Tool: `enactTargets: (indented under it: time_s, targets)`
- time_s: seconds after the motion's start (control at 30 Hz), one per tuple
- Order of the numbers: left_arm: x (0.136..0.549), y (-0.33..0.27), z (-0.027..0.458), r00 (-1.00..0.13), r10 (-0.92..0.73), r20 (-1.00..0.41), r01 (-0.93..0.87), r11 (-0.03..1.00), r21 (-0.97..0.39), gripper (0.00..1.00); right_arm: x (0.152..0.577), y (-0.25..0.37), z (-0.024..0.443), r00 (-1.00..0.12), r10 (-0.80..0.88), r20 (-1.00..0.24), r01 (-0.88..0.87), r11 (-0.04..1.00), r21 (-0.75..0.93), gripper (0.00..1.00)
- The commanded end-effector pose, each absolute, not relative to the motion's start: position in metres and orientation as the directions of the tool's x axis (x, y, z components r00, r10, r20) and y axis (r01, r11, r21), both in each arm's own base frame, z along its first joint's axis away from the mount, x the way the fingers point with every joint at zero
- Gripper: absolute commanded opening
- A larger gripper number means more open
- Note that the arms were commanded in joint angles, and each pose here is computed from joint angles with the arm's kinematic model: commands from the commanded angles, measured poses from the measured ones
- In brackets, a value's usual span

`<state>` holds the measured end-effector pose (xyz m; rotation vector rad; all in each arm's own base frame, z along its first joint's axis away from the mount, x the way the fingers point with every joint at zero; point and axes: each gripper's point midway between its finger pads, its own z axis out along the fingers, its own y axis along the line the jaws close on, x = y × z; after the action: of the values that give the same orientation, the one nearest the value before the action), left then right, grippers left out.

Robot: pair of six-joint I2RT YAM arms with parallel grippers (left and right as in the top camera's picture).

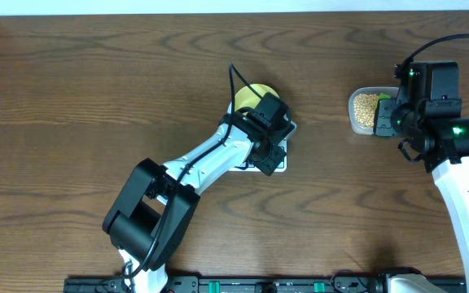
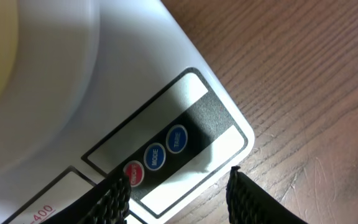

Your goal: Scoop item into bowl and weigh 50g on scale

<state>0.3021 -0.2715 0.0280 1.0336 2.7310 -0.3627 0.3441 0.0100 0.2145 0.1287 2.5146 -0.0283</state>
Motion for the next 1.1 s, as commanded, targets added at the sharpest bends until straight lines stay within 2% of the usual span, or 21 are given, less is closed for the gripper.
enactTargets:
  time_s: [0.0, 0.87, 1.07]
  targets:
    - [0.301, -0.270, 0.025, -0.739, 0.624, -0.255, 0.668, 0.727, -0.157, 0.53, 0.346, 0.009, 0.225, -0.790, 0.077, -0.608, 0.097, 0.995, 0.000, 0.01]
    - [0.294, -0.279, 0.017, -0.733, 0.634, -0.249, 0.676, 0.719, -0.160, 0.53, 0.347, 0.009, 0.226, -0.787, 0.077, -0.612, 0.097, 0.995, 0.001, 0.01]
    - [0.298, -0.274, 0.015, -0.733, 0.634, -0.246, 0.673, 0.729, -0.127, 0.53, 0.347, 0.009, 0.226, -0.787, 0.077, -0.613, 0.096, 0.995, 0.001, 0.01]
